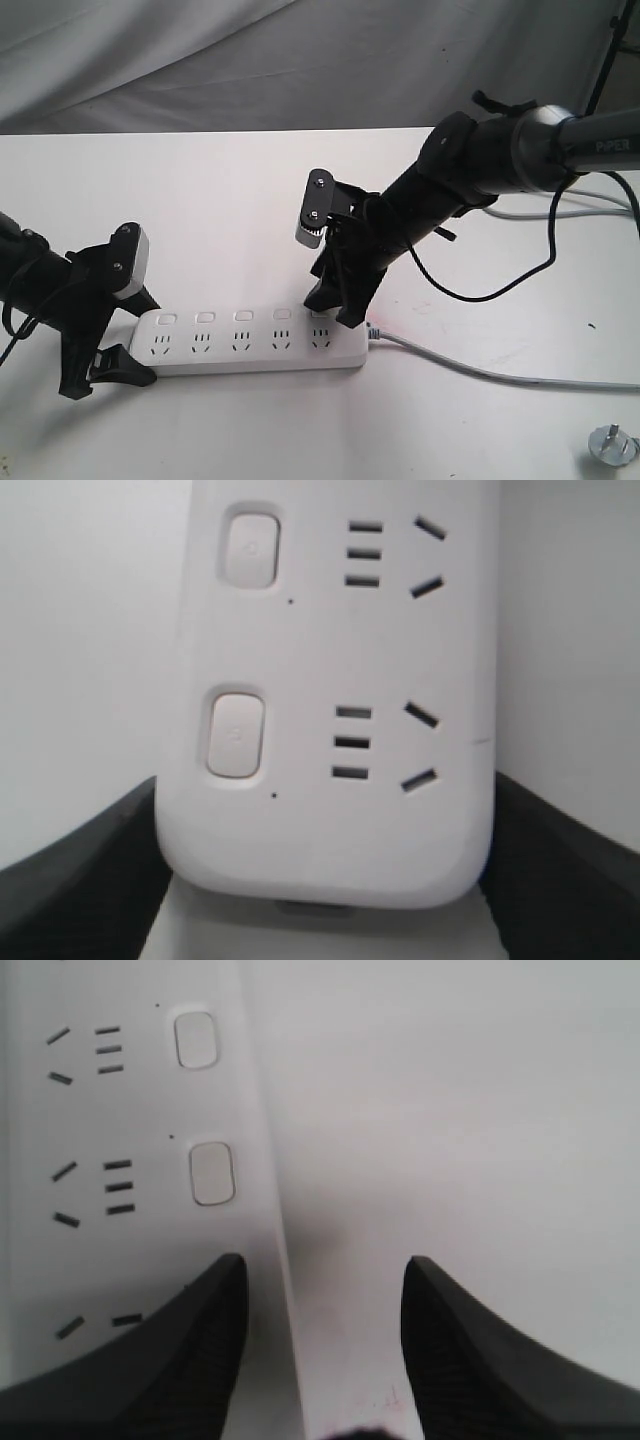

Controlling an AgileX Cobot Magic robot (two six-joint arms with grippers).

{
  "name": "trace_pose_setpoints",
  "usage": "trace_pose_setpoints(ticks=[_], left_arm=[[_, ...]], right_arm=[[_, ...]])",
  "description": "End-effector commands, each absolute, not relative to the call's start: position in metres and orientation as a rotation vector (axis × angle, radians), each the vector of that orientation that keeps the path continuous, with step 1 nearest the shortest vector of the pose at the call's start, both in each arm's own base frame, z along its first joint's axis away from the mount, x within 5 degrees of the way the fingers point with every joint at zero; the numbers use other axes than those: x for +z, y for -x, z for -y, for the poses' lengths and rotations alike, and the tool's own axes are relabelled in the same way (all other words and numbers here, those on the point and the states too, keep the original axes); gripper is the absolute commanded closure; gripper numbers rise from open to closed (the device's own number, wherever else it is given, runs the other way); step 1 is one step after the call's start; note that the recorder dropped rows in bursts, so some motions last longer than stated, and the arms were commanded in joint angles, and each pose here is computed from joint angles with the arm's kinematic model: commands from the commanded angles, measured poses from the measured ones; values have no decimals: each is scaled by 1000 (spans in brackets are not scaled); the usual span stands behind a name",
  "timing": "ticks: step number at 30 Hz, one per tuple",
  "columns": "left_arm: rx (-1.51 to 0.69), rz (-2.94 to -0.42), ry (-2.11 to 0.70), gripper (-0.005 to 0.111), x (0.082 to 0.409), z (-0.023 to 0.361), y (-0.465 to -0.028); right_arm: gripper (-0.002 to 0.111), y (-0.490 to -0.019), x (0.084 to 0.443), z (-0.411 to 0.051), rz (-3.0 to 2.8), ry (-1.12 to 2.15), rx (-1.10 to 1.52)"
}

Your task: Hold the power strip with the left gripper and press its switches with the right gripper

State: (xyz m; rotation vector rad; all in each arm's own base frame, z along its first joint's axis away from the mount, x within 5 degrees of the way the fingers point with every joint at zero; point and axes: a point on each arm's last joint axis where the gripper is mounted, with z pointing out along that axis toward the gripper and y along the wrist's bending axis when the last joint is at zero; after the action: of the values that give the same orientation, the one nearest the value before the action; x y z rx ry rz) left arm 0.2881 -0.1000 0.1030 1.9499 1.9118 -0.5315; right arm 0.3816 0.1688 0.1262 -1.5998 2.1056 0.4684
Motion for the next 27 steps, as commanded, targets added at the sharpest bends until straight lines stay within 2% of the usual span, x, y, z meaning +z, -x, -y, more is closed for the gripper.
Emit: trace_pose_setpoints(ticks=[1, 6, 15, 19, 22, 27], left_arm=[[-524, -1909, -1949, 40, 103, 102, -289], [-524, -1909, -1949, 40, 103, 102, -289], [-524, -1909, -1949, 40, 103, 102, -289], [-524, -1909, -1949, 40, 103, 102, -289], [-524, -1909, -1949, 40, 103, 102, -289], [-524, -1909, -1949, 40, 103, 102, -289]], right_arm=[[63, -379, 111, -163, -2128, 1677, 457], [63, -375, 100, -161, -2153, 1710, 476], [63, -376, 100, -163, -2164, 1663, 503], [63, -377, 120, -165, -2129, 1614, 489], [63, -377, 150, -164, -2066, 1589, 443], [71, -371, 200, -163, -1966, 1542, 383]])
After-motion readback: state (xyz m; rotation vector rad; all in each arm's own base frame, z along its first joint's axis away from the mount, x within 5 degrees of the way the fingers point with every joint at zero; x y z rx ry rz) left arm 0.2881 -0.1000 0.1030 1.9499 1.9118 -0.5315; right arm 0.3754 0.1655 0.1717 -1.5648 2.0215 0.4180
